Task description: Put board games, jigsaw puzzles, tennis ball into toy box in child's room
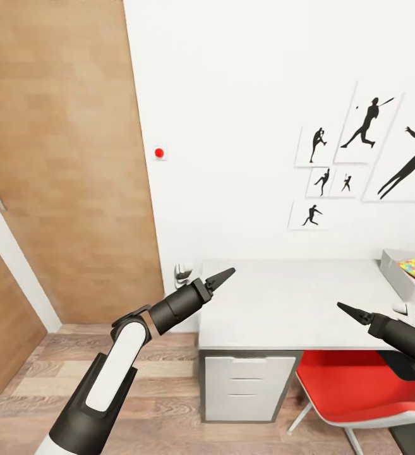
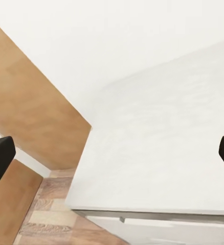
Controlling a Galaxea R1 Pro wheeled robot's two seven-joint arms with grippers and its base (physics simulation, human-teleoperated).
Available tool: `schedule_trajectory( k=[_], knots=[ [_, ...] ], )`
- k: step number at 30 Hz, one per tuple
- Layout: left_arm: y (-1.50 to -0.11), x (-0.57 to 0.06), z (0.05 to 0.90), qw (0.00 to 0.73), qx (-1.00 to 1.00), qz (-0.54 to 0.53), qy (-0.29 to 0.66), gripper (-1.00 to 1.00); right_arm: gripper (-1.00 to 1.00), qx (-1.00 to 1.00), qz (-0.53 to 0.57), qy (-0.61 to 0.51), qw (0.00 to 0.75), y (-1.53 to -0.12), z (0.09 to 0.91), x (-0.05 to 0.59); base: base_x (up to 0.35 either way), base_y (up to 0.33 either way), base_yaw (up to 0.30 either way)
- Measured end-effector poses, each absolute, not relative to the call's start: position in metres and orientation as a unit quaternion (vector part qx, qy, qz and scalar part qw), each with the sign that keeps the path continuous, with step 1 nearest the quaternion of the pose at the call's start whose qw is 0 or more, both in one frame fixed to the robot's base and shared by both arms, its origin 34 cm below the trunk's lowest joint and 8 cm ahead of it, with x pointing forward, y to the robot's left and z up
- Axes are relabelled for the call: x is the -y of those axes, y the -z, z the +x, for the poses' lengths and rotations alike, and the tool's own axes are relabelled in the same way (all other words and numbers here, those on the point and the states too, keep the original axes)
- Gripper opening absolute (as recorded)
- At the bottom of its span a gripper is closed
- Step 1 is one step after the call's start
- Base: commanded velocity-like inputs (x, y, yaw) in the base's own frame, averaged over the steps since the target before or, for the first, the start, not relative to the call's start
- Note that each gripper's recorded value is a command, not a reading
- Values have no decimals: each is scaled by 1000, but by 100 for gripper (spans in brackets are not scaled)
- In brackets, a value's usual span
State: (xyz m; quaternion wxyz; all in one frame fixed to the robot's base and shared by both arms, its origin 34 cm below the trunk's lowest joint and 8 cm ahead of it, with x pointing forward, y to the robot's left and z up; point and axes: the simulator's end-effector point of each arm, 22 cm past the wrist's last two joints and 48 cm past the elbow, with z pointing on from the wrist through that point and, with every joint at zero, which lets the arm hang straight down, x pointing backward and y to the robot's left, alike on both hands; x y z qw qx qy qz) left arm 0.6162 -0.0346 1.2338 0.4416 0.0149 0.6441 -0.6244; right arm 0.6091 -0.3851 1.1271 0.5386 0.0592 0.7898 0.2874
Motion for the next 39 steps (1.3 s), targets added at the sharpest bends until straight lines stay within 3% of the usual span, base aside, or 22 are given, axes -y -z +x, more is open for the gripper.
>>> schedule_trajectory(
  k=[31,39],
  knots=[
    [-1226,29,618,441,-650,9,618,100,100,-791,59,-287,538,-1126,609,385,-88,254,0],
    [-1175,1,618,429,-685,-27,588,100,100,-796,55,-288,529,-1119,602,384,-10,146,0]
  ],
)
